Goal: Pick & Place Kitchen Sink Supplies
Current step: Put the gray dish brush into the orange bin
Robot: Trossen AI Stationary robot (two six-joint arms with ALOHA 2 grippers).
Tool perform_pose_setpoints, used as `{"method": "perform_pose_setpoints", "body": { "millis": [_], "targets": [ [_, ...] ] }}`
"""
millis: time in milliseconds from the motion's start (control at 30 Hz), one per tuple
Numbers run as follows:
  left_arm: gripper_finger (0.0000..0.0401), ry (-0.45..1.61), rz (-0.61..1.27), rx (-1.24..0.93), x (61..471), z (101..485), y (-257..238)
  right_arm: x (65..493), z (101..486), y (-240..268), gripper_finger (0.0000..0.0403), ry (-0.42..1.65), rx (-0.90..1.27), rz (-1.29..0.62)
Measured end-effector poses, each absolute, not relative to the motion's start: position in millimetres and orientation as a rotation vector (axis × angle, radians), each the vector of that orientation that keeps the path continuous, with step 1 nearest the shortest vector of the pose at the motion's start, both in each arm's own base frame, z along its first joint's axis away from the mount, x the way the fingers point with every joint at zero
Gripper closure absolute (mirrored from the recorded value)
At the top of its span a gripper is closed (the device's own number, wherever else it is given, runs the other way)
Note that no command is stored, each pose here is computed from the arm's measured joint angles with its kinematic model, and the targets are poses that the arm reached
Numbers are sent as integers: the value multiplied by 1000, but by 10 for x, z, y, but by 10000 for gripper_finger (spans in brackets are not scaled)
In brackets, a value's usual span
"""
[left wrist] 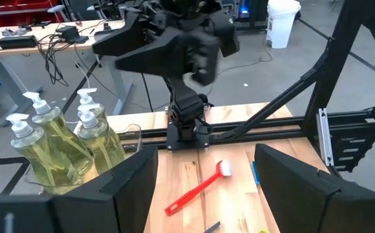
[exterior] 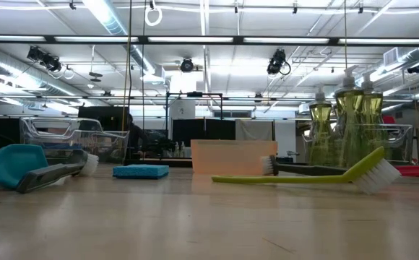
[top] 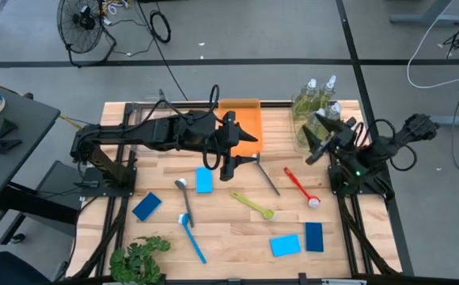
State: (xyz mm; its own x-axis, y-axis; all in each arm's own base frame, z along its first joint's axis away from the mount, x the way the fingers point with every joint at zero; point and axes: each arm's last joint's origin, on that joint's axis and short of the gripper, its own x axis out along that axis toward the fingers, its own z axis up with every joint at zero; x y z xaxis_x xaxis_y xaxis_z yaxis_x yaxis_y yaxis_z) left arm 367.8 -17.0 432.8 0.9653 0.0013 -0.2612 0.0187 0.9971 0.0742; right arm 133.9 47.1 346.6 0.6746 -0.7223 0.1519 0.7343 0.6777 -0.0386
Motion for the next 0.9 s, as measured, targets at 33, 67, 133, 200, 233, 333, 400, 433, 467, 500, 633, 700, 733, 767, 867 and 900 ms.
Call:
{"method": "perform_pose_setpoints", "body": {
  "millis": [33, 67, 133, 200, 233, 333, 400, 433, 467, 500, 633, 700, 733, 767, 867, 900],
  "targets": [
    [137, 264, -10, 76, 3678, 4328, -170, 1342, 3473, 496, 137, -159, -101, -767],
    [137, 264, -11, 76, 3678, 4328, -171, 1345, 3482, 518, 137, -192, -103, -712],
    [137, 264, -19, 75, 3678, 4329, -173, 1353, 3500, 556, 137, -264, -88, -601],
    [137, 263, -23, 74, 3678, 4329, -175, 1361, 3514, 580, 137, -330, -35, -504],
    [137, 263, -27, 72, 3678, 4329, -176, 1365, 3520, 591, 137, -362, 11, -456],
    [137, 263, -38, 46, 3678, 4329, -179, 1373, 3539, 628, 137, -449, 147, -284],
    [137, 263, -54, 37, 3678, 4329, -185, 1376, 3550, 658, 137, -491, 214, -158],
    [137, 263, -63, 35, 3678, 4329, -187, 1377, 3554, 672, 137, -505, 243, -98],
    [137, 263, -73, 34, 3678, 4329, -190, 1378, 3555, 686, 137, -513, 268, -42],
    [137, 263, -82, 32, 3678, 4329, -193, 1381, 3552, 701, 137, -514, 292, 11],
    [137, 262, -127, 26, 3676, 4329, -206, 1414, 3489, 768, 137, -444, 363, 197],
    [137, 262, -160, 21, 3675, 4329, -216, 1438, 3427, 799, 137, -370, 395, 258],
    [137, 261, -181, 18, 3674, 4330, -221, 1450, 3392, 811, 137, -329, 412, 270],
    [137, 262, -200, 14, 3673, 4330, -227, 1463, 3353, 819, 137, -284, 430, 271],
    [137, 268, -253, 6, 3668, 4323, -243, 1495, 3229, 835, 137, -155, 444, 249],
    [137, 278, -263, 4, 3664, 4314, -246, 1503, 3188, 836, 137, -116, 438, 233]
  ]
}}
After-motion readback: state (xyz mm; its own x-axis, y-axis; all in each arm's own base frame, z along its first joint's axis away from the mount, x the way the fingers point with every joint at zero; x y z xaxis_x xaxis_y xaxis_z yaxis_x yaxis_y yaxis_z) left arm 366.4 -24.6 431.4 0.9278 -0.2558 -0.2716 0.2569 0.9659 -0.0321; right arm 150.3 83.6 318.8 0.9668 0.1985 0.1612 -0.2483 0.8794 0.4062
